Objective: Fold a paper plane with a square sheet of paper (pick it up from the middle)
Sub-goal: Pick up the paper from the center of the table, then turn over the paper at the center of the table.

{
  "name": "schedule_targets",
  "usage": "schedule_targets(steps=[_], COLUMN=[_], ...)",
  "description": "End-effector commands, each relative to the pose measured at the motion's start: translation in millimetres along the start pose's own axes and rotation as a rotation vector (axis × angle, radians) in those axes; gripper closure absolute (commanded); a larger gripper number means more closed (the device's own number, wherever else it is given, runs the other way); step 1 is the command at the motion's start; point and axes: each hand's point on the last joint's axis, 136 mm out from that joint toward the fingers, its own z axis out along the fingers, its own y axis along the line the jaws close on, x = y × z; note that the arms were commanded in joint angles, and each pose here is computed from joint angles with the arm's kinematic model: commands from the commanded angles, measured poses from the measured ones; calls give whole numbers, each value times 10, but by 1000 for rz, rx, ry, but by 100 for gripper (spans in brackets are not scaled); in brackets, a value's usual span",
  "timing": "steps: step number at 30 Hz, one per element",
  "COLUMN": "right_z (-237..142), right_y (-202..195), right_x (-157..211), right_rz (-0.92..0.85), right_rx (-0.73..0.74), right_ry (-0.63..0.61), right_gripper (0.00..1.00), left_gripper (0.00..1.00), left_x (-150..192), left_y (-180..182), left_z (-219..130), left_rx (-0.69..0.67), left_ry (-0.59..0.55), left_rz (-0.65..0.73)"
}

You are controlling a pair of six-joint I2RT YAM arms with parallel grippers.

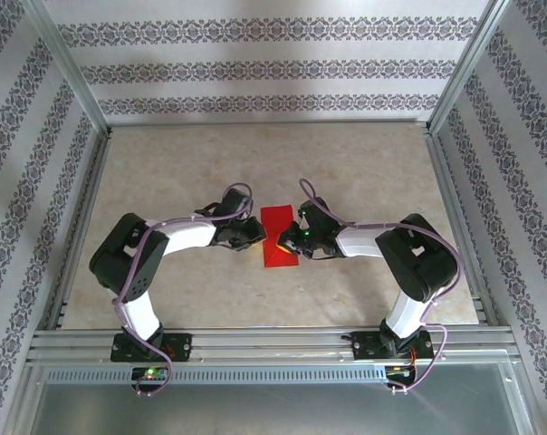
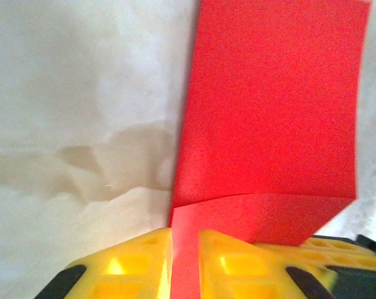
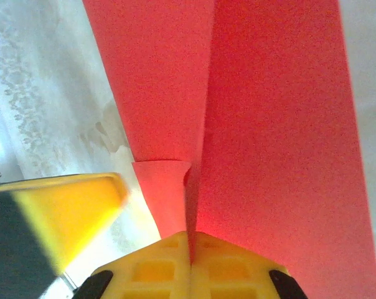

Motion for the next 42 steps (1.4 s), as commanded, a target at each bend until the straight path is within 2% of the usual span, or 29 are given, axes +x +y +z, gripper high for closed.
schedule_targets(steps=[1,8,13,18,22,26,28,38,42], right_z=[-203,-641,-946,-1092,-1116,-1123,-1100,-1000,-974], right_y=[302,887,1255,1506,1578,1597,1577,1488,1461], right_x=[-192,-427,-529,-516,-487,-472,-462,-472,-473], right_rz=[-123,-237,-262,-268,-237,-229,-222,-184,-176], right_rx=[-84,-331,-505,-609,-664,-691,-689,-678,-673], right_ry=[-89,-102,-80,-42,-4,11,19,42,46], right_gripper=[98,98,98,97,97,96,96,94,92], left_gripper=[75,44,24,14,11,11,15,54,65], left_x=[-220,-327,-277,-239,-219,-215,-227,-238,-243], left_y=[-15,-444,-788,-1032,-1138,-1224,-1239,-1261,-1252], left_z=[-405,-1018,-1220,-1237,-1196,-1182,-1194,-1201,-1159], left_rx=[22,306,511,685,740,758,763,766,758], left_ry=[-101,-190,-181,-135,-112,-100,-105,-106,-101], left_rz=[48,85,90,52,45,56,60,69,69])
